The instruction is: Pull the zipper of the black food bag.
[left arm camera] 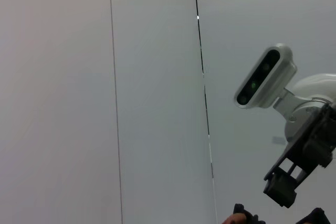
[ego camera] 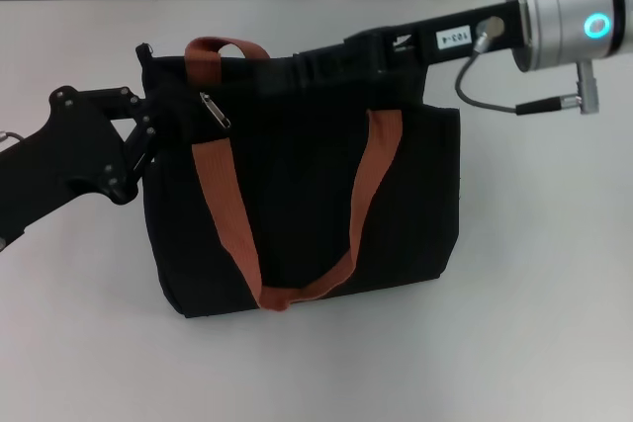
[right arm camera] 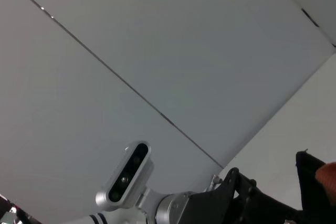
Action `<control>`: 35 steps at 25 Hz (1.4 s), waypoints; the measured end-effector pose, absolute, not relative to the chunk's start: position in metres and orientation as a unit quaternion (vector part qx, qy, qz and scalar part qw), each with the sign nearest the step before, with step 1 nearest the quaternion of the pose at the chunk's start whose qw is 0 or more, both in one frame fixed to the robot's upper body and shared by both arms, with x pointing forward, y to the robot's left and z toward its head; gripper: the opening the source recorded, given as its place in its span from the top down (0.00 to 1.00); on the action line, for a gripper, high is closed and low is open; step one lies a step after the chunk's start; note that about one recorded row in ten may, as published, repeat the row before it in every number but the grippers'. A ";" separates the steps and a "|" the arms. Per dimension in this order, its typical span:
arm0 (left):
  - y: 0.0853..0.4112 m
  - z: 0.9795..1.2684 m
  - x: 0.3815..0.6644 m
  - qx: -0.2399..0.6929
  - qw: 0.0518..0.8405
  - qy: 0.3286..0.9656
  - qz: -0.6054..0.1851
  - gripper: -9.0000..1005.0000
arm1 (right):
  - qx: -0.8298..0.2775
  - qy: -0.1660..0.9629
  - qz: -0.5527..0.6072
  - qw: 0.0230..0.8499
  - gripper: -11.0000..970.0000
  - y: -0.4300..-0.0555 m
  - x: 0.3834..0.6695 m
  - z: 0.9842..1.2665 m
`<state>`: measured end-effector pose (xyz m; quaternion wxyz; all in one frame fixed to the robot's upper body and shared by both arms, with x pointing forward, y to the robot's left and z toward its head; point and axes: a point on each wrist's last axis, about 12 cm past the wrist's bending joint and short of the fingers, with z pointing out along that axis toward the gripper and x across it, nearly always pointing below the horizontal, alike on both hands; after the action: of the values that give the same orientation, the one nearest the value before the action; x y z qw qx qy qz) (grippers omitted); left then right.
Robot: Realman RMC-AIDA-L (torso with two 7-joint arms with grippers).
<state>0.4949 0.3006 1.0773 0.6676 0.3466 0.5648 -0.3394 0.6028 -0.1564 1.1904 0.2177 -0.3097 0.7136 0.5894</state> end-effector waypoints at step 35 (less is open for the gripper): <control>0.294 1.083 0.504 0.343 0.661 0.562 -0.361 0.96 | -0.346 0.777 0.499 0.167 0.59 -0.105 0.618 1.197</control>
<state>0.5038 0.2942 1.0833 0.6607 0.3426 0.5617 -0.3614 0.6182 -0.1051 1.1969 0.1667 -0.3463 0.7765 0.4993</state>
